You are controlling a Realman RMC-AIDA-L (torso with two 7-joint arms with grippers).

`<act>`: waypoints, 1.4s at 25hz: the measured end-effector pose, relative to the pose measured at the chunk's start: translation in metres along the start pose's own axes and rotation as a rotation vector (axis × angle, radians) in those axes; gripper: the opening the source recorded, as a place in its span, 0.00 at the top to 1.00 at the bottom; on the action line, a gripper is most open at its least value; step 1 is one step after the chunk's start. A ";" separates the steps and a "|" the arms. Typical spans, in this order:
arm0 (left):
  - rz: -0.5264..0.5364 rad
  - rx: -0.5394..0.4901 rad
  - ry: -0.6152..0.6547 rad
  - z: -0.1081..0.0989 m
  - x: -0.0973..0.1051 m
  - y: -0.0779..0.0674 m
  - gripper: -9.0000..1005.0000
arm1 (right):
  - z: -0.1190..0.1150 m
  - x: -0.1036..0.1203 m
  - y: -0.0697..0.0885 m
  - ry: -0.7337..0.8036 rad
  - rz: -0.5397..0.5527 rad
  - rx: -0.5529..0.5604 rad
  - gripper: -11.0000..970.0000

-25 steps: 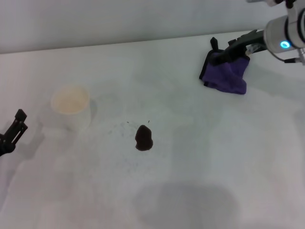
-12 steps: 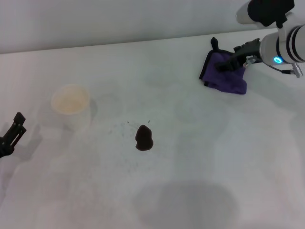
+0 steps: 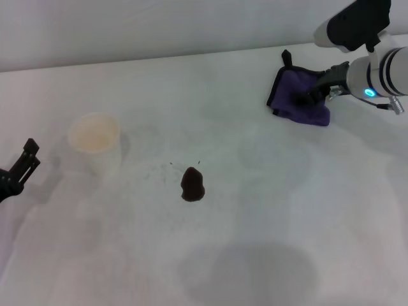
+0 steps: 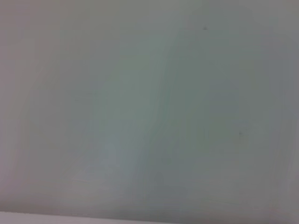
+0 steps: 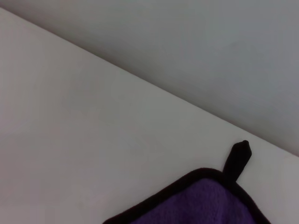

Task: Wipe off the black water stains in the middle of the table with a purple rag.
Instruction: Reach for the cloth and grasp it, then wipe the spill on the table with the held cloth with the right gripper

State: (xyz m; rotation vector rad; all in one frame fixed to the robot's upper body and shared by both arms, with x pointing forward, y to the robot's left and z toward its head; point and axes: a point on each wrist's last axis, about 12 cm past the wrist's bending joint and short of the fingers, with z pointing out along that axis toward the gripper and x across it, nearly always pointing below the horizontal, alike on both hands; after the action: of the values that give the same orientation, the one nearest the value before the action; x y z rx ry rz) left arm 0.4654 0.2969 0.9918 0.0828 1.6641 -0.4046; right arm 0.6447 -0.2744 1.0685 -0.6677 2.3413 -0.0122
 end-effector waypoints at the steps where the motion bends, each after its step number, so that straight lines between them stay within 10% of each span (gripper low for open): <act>1: 0.002 0.003 0.000 0.002 -0.001 0.000 0.13 | 0.000 0.000 0.000 -0.001 0.000 0.002 0.19; 35: 0.002 0.001 -0.012 0.006 -0.004 0.001 0.13 | -0.012 0.004 0.002 -0.008 0.106 -0.096 0.89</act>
State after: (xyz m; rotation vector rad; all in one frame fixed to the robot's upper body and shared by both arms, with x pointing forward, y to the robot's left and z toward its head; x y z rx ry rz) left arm 0.4716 0.2965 0.9947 0.0822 1.6524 -0.4038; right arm 0.6342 -0.2766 1.0746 -0.5885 2.3789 0.1513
